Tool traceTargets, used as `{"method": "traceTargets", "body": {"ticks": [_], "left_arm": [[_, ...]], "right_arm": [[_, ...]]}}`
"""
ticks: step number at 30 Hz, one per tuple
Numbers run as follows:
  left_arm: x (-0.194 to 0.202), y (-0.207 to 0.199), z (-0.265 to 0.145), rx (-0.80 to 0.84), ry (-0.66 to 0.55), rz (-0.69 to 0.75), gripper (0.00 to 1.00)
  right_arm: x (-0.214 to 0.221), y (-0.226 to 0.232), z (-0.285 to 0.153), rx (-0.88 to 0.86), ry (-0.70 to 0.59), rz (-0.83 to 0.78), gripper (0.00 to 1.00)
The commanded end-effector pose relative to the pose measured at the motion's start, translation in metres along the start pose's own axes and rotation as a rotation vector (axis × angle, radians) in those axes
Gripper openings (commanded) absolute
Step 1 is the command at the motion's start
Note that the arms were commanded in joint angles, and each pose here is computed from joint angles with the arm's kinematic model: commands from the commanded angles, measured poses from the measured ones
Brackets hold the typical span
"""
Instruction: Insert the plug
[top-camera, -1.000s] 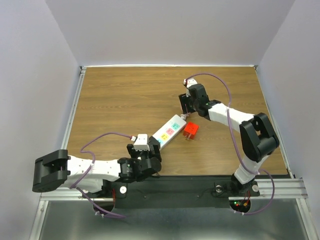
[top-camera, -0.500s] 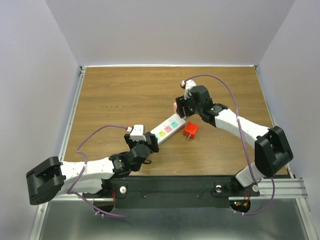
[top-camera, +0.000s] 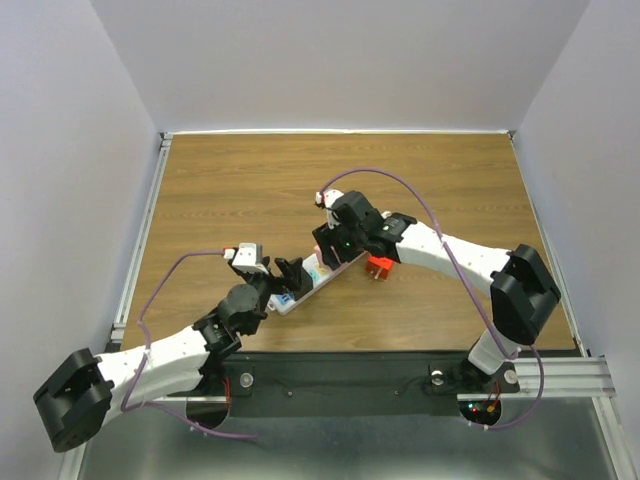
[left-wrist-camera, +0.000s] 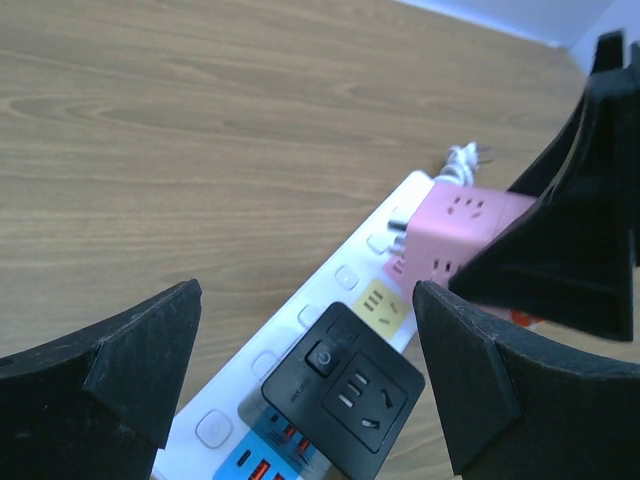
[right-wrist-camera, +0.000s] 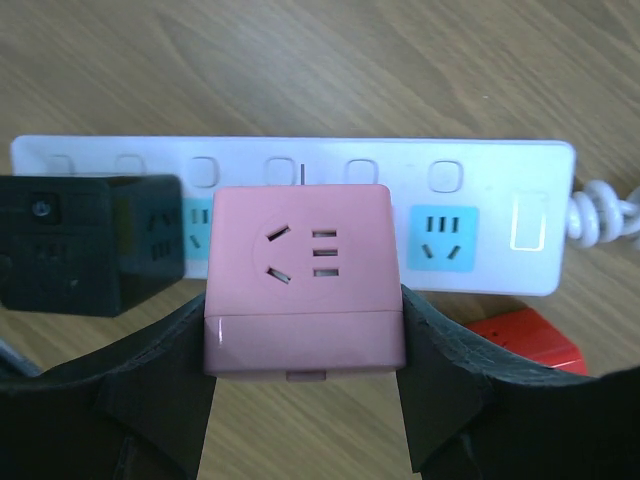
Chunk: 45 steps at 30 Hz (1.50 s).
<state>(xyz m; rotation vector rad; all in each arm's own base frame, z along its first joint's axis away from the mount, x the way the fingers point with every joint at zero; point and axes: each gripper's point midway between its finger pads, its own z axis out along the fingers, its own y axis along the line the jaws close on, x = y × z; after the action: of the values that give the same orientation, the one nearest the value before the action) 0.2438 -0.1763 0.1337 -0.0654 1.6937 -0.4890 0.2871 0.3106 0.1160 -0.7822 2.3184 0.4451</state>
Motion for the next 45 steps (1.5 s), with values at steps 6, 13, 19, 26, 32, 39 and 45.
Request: {"method": "traceTargets", "body": {"ticks": [6,13,19,26,32,39,45], "left_arm": [[-0.022,-0.019,-0.005,0.14,-0.077,-0.058,0.99],[-0.016,-0.019,-0.008,0.159,-0.067,-0.065,0.99],[-0.012,-0.022,-0.01,0.183,-0.056,-0.07,0.99],[-0.004,-0.023,-0.004,0.171,-0.021,-0.047,0.99],[-0.005,-0.024,-0.006,0.182,-0.025,-0.049,0.98],[-0.004,-0.025,-0.007,0.193,-0.023,-0.049,0.98],[-0.001,-0.026,-0.007,0.197,-0.014,-0.045,0.98]], "right_arm": [[-0.018,0.018,-0.02,0.027,0.155,0.048,0.0],[-0.015,0.014,-0.025,0.059,0.324,0.002,0.0],[-0.029,0.025,-0.03,0.009,0.383,-0.017,0.0],[-0.014,0.033,-0.02,-0.05,0.463,-0.013,0.0],[0.014,0.032,-0.021,-0.056,0.545,0.003,0.0],[0.008,0.03,-0.016,-0.038,0.543,0.001,0.01],[0.003,0.032,-0.005,-0.045,0.541,-0.01,0.0]]}}
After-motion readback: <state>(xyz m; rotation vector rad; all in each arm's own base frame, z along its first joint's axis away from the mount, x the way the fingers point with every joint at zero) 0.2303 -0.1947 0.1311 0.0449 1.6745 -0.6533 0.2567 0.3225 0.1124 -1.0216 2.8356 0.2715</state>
